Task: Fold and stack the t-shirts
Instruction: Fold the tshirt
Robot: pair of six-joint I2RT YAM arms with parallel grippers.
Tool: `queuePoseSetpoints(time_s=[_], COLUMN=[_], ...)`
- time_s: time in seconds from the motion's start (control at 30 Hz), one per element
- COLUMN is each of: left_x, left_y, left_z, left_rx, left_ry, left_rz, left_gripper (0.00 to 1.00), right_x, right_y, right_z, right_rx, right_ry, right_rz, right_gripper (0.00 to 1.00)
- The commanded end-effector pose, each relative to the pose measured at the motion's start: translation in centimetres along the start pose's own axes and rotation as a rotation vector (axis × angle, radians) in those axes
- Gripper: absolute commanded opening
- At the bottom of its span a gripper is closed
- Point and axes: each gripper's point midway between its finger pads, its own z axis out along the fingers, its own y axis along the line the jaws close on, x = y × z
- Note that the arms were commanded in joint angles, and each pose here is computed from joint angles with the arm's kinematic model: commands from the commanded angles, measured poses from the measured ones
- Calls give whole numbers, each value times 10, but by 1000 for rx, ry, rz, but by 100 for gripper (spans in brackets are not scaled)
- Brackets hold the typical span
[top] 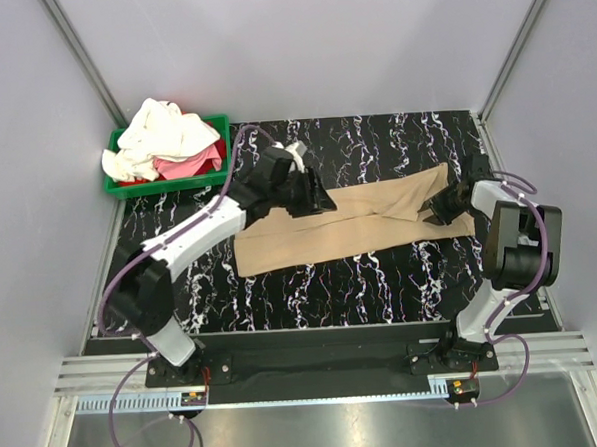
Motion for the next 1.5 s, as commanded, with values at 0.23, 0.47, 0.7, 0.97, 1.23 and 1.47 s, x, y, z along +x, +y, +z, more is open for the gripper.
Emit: queuePoseSetpoints(time_s=[0.23, 0.47, 0.7, 0.97, 1.23, 1.47], left_x=[12, 18, 26, 24, 31, 28], left_y=[38, 48, 62, 67, 80, 83], left_z=[-54, -58, -53, -55, -50, -46], left_rx=[-59, -77, -104, -121, -151, -163], left_ry=[-50, -46, -22, -38, -21, -17], left_rz=[56, 52, 41, 42, 34, 25], left_gripper=[52, 52, 52, 52, 52, 52], right_x=[6, 4, 7, 28, 38, 26], right_y=[10, 11, 23, 1, -17, -7], right_z=[8, 13, -4, -15, -8, -30], right_rx=[-18, -28, -85, -42, 11, 29], right_ry=[-66, -77, -79, -87, -83, -118], right_rz=[48, 51, 60, 131, 133, 68], right_gripper=[39, 28, 0, 0, 2, 32])
